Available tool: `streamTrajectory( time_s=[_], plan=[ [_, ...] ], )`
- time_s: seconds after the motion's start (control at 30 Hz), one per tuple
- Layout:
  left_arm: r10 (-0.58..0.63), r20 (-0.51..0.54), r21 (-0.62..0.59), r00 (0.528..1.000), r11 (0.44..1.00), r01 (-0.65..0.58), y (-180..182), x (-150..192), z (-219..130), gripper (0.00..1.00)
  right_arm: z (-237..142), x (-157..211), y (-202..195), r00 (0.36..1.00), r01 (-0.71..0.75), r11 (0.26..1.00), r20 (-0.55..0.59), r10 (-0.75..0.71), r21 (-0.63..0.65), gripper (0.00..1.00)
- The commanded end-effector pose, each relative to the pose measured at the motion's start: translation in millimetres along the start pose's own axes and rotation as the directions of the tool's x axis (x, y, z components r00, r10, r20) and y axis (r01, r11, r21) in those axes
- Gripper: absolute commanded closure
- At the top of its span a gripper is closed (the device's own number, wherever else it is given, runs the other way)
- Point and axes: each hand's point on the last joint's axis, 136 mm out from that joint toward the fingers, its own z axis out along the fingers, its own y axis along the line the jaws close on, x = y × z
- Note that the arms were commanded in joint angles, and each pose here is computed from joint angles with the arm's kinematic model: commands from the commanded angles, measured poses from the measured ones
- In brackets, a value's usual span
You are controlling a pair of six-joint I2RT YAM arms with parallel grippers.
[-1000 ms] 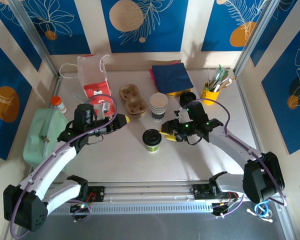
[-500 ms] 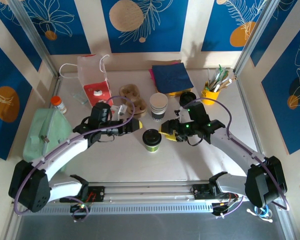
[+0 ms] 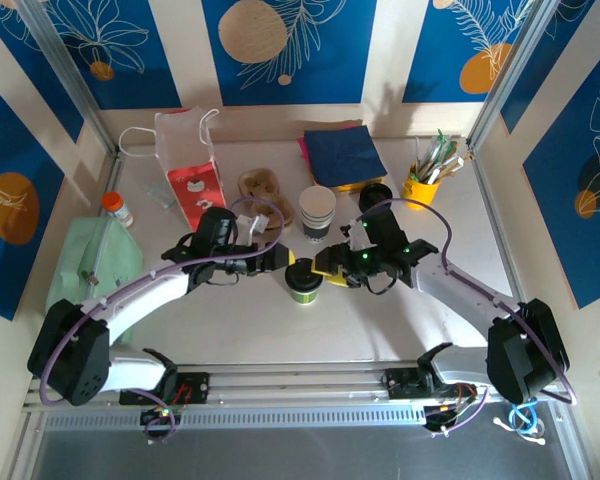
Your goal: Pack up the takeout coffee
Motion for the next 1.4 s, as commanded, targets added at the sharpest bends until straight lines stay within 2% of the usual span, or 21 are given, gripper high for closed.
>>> streamTrajectory(
  time_s=[0.0, 0.73, 1.03, 1.37],
  plan=[
    [0.043, -0.039, 0.027, 0.998, 0.999, -0.042, -5.2, 6.3, 4.7, 0.25, 3.3, 1.4, -1.9, 1.000, 0.011, 1.000, -0.015, -0.010, 0.027, 0.39],
    [0.015, -0.135, 0.012, 0.991, 1.000, -0.014, 10.9, 28.4, 23.5, 0.40, 7.3, 1.5, -12.9, 1.000, 0.011, 0.996, -0.016, -0.010, 0.091, 0.42],
    [0.012, -0.169, -0.021, 0.985, 1.000, -0.016, 18.4, 36.0, 27.8, 0.44, 6.4, 0.1, -15.5, 1.000, 0.011, 0.994, -0.004, -0.011, 0.106, 0.43],
    [-0.036, -0.173, -0.065, 0.984, 0.998, 0.025, 31.1, 40.2, 30.9, 0.43, 7.1, 2.7, -30.1, 0.999, -0.035, 0.989, 0.011, 0.034, 0.143, 0.44]
  ],
)
